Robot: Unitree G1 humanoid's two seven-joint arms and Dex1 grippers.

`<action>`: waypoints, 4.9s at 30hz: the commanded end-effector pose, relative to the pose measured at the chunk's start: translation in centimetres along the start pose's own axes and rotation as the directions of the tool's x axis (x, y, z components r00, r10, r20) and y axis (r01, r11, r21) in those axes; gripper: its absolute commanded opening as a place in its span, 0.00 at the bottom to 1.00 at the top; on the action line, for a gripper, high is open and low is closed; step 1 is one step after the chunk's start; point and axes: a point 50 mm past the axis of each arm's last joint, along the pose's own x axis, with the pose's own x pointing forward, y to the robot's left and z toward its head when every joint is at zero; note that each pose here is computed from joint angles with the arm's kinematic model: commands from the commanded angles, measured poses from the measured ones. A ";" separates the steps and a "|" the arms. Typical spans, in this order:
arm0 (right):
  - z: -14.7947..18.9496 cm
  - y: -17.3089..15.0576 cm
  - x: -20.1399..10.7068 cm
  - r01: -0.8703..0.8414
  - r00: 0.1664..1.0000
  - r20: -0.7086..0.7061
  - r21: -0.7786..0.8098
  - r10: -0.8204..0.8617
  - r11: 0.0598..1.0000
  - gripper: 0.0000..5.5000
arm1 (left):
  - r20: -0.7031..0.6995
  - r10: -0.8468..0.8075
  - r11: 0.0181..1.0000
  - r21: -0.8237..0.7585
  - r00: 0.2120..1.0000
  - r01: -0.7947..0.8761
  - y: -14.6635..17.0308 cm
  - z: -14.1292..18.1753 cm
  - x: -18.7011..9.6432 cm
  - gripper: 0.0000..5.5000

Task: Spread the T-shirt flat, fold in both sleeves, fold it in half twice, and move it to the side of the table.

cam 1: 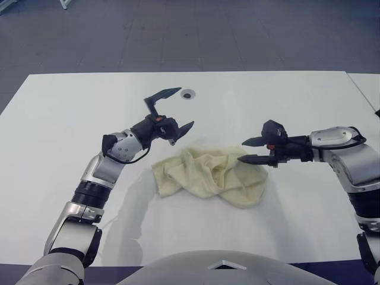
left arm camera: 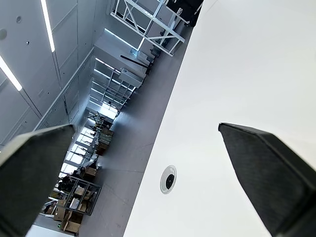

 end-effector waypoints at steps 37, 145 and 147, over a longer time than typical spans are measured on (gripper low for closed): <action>0.2 0.5 0.9 -0.087 0.996 0.007 0.027 0.087 0.996 0.00 | -0.011 -0.075 0.997 -0.013 0.997 0.075 -0.2 -0.2 -0.3 0.98; 0.9 5.0 -1.8 0.147 0.980 -0.059 -0.439 -0.192 0.886 0.00 | -0.040 -0.086 0.995 -0.046 0.995 0.085 0.1 -0.4 -1.9 0.98; 2.2 4.9 -2.9 0.204 0.976 0.015 -0.415 -0.218 0.887 0.00 | -0.028 -0.024 0.992 -0.123 0.999 0.020 2.1 -0.2 -1.9 0.98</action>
